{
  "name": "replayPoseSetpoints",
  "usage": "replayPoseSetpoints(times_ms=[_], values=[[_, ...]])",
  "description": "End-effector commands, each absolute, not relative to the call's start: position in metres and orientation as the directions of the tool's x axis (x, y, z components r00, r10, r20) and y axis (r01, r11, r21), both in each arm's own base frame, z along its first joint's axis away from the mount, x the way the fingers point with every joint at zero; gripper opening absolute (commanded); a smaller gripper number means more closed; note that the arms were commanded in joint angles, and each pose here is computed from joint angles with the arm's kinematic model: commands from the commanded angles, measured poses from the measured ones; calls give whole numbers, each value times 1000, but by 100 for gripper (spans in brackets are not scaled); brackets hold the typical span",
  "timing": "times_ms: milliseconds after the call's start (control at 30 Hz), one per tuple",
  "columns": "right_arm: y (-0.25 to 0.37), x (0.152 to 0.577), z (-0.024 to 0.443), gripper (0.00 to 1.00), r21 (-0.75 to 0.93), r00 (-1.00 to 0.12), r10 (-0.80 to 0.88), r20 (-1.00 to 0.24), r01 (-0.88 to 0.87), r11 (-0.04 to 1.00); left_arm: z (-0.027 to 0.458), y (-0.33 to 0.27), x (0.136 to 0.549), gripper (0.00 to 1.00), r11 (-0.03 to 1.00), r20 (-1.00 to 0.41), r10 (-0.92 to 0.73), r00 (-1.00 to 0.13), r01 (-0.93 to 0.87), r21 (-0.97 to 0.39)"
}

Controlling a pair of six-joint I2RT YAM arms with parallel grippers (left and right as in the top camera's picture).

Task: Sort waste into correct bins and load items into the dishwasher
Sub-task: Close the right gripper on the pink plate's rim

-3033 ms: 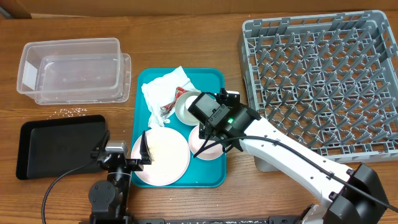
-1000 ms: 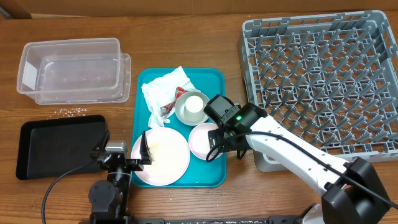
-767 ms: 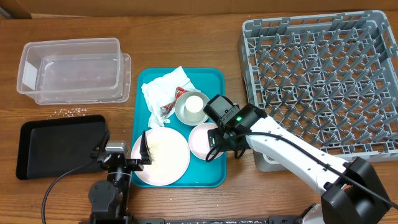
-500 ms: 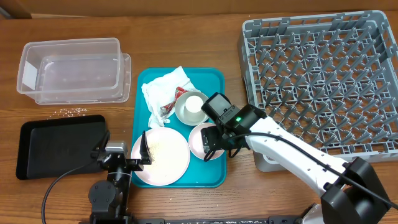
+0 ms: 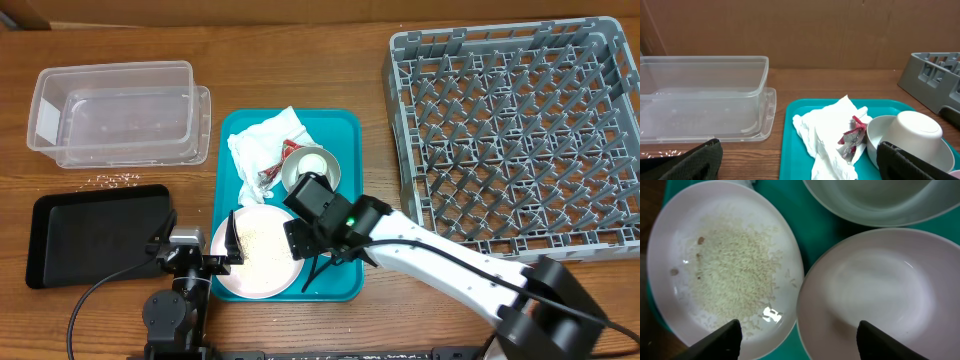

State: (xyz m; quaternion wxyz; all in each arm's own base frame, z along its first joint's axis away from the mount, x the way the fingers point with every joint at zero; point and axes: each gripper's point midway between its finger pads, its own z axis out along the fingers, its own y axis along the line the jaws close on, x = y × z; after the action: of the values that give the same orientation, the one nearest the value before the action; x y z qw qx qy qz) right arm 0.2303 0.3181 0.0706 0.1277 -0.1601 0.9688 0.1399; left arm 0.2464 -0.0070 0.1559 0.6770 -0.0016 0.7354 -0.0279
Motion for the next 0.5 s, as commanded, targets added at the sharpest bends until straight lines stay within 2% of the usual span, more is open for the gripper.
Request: replayPoseSetpoints(times_ms=[0, 233, 433, 467], values=[[318, 232, 51, 73, 188, -920, -277, -278, -335, 923, 156, -7, 246, 100, 999, -997, -14, -77, 40, -17], [324, 229, 48, 63, 190, -914, -289, -285, -349, 918, 156, -7, 246, 100, 999, -997, -14, -77, 41, -17], [323, 230, 48, 40, 182, -915, -282, -287, -342, 922, 156, -7, 246, 100, 999, -997, -14, -77, 41, -17], [323, 229, 48, 38, 183, -919, -275, -284, -333, 925, 156, -7, 246, 100, 999, -997, -14, -77, 41, -17]])
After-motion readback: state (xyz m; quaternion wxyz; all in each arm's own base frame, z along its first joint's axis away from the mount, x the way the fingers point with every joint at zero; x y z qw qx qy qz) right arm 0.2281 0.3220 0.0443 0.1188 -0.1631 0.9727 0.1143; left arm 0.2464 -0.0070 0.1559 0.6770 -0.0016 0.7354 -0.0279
